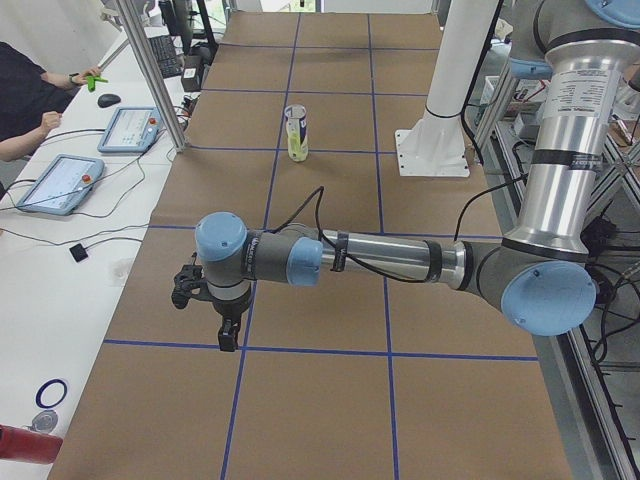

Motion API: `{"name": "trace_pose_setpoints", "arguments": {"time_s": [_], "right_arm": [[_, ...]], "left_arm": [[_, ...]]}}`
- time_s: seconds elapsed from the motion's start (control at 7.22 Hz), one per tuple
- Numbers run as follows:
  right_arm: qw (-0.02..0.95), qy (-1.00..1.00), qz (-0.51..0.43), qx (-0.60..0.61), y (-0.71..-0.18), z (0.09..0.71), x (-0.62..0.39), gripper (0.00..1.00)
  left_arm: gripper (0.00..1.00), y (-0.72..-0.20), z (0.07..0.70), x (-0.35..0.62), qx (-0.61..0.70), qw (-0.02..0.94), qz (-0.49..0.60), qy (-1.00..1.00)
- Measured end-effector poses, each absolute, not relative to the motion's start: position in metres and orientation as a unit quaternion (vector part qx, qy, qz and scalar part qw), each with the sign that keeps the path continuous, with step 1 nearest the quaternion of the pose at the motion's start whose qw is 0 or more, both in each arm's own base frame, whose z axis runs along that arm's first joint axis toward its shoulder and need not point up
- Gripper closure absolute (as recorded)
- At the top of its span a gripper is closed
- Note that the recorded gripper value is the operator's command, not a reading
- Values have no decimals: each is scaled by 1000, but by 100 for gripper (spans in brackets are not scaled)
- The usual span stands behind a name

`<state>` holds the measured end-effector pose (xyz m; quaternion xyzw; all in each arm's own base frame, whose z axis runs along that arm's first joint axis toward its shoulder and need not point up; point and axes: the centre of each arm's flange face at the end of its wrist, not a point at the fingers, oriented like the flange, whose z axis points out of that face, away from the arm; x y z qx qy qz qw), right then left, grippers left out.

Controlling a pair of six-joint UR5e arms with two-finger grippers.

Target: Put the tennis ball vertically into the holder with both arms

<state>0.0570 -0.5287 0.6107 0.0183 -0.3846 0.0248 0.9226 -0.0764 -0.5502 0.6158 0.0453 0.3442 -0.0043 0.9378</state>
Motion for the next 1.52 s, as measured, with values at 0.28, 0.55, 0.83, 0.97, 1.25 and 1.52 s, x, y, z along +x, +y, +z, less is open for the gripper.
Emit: {"name": "trace_pose_setpoints", "arguments": {"time_s": [0.28, 0.55, 0.83, 0.97, 1.25, 1.52], "right_arm": [[922, -387, 27, 5, -529, 626, 57, 1], [921, -388, 28, 0, -527, 630, 57, 1], [921, -388, 31, -9, -519, 637, 59, 1], [922, -386, 24, -12, -517, 638, 63, 1], [923, -384, -1, -14, -513, 641, 71, 1], [922, -387, -8, -14, -510, 643, 72, 1]], "left_arm": [[0, -546, 623, -64, 27, 939, 1, 344], [0, -545, 624, -61, 22, 939, 2, 344], [0, -545, 623, -60, 17, 939, 1, 344], [0, -544, 619, -60, 13, 939, 0, 343], [0, -542, 612, -60, 11, 939, 0, 343], [0, -541, 612, -60, 10, 939, 0, 344]]}}
